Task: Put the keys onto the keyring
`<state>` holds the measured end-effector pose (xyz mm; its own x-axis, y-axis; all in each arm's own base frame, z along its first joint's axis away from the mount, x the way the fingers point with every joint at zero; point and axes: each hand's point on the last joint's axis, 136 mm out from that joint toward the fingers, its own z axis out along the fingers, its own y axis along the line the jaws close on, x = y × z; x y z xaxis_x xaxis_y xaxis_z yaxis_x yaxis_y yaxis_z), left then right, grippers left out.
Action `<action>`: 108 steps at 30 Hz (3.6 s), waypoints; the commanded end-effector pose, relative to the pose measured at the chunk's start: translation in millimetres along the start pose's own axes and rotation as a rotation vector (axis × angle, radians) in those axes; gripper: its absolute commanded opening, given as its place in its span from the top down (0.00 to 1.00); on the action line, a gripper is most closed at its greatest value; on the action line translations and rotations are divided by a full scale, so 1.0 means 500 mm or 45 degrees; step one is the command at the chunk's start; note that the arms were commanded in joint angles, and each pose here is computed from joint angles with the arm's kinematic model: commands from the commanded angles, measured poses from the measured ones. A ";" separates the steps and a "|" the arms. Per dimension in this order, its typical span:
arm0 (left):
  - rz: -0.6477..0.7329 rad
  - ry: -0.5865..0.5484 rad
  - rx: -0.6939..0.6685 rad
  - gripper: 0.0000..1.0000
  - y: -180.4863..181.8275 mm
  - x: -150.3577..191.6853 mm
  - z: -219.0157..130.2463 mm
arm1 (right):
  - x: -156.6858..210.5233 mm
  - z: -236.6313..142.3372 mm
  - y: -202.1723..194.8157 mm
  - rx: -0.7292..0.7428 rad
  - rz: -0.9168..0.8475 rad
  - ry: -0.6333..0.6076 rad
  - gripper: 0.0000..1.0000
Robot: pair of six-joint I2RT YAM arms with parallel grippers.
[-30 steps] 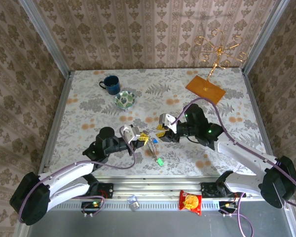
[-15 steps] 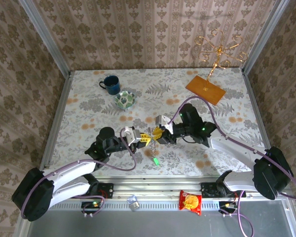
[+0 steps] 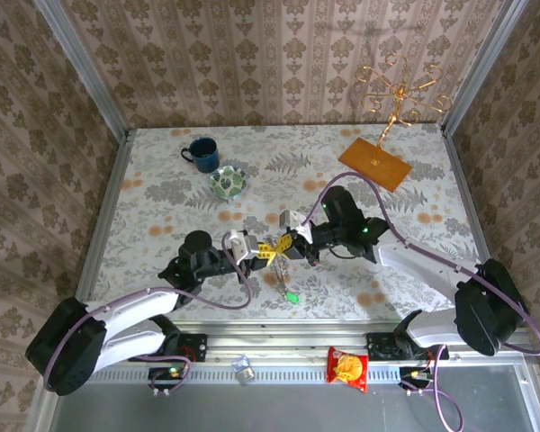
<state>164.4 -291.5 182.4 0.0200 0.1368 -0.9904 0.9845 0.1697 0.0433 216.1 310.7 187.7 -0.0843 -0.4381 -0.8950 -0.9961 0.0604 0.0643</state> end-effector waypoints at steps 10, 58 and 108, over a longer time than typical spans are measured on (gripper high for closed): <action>0.025 0.097 -0.071 0.82 0.020 -0.005 0.002 | -0.005 0.003 0.031 -0.074 -0.148 0.197 1.00; 0.051 -0.010 -0.091 1.00 0.017 -0.018 0.000 | 0.023 -0.040 0.013 0.117 -0.007 0.102 0.62; 0.089 0.101 -0.047 0.85 0.012 0.013 0.011 | 0.033 0.010 0.031 -0.123 -0.095 0.266 1.00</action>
<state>164.5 -293.0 167.5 0.0409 0.1918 -0.9806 0.9814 0.1766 0.0755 210.5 307.5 173.0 -0.0410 -0.5723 -0.8190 -0.9982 -0.0118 0.0582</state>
